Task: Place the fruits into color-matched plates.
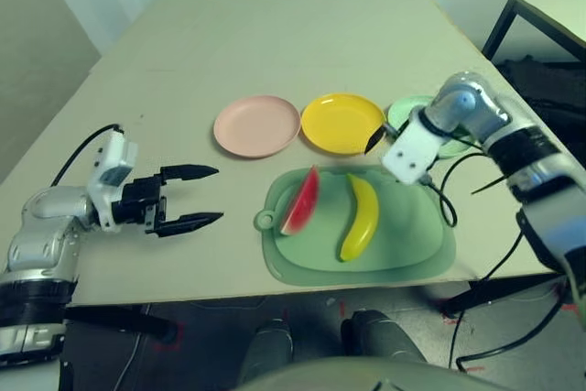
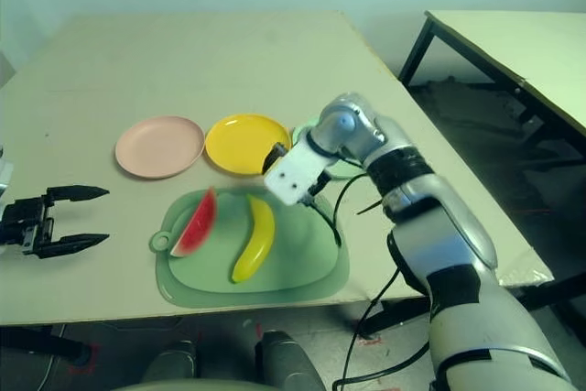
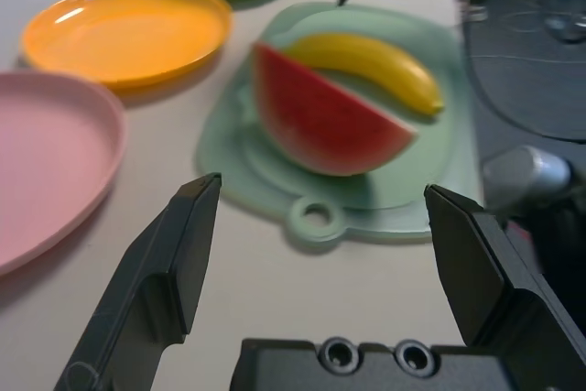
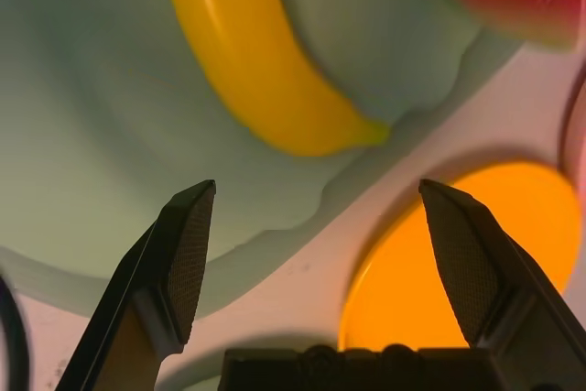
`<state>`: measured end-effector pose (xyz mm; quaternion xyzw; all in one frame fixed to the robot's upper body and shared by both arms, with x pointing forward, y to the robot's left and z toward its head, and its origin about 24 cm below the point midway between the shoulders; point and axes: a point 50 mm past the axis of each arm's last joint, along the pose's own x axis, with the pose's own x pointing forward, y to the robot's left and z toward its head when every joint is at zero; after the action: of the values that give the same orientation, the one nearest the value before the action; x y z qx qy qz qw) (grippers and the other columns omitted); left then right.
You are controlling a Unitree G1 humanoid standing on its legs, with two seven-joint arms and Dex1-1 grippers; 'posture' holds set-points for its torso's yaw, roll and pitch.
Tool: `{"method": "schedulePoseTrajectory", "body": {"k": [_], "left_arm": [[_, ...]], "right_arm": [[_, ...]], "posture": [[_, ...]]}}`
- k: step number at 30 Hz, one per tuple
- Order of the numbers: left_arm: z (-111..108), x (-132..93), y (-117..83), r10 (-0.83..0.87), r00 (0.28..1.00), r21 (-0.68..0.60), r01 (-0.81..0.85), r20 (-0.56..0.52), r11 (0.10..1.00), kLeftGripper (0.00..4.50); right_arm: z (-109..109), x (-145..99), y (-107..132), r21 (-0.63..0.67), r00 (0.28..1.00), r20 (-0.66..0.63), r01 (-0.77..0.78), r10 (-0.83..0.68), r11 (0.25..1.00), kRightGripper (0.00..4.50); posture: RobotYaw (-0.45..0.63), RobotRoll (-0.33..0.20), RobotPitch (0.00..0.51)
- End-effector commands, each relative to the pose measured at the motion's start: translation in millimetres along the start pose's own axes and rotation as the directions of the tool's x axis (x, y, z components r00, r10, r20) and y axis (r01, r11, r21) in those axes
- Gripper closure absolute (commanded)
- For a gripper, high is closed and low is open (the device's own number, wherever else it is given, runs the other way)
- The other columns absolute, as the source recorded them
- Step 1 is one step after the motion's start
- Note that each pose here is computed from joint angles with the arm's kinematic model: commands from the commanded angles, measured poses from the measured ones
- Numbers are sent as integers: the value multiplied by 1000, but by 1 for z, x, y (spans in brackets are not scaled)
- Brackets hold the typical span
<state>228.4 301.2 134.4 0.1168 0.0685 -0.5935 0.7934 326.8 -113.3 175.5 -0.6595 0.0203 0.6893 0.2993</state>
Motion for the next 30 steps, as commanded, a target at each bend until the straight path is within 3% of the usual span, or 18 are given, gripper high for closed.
{"method": "schedulePoseTrajectory", "body": {"k": [1,10,30], "left_arm": [[3,-5,-1,-8,1000,15,8,-8,1000,0],[5,-3,-1,-6,1000,25,6,-4,1000,0],[12,11,0,-18,1000,51,18,3,999,0]], "right_arm": [[10,3,3,-19,999,22,-35,35,999,26],[27,6,9,-43,995,43,-90,91,995,26],[34,40,15,-5,982,80,-172,172,985,26]], "posture": [[-53,0,35],[-46,0,38],[-40,0,43]]}}
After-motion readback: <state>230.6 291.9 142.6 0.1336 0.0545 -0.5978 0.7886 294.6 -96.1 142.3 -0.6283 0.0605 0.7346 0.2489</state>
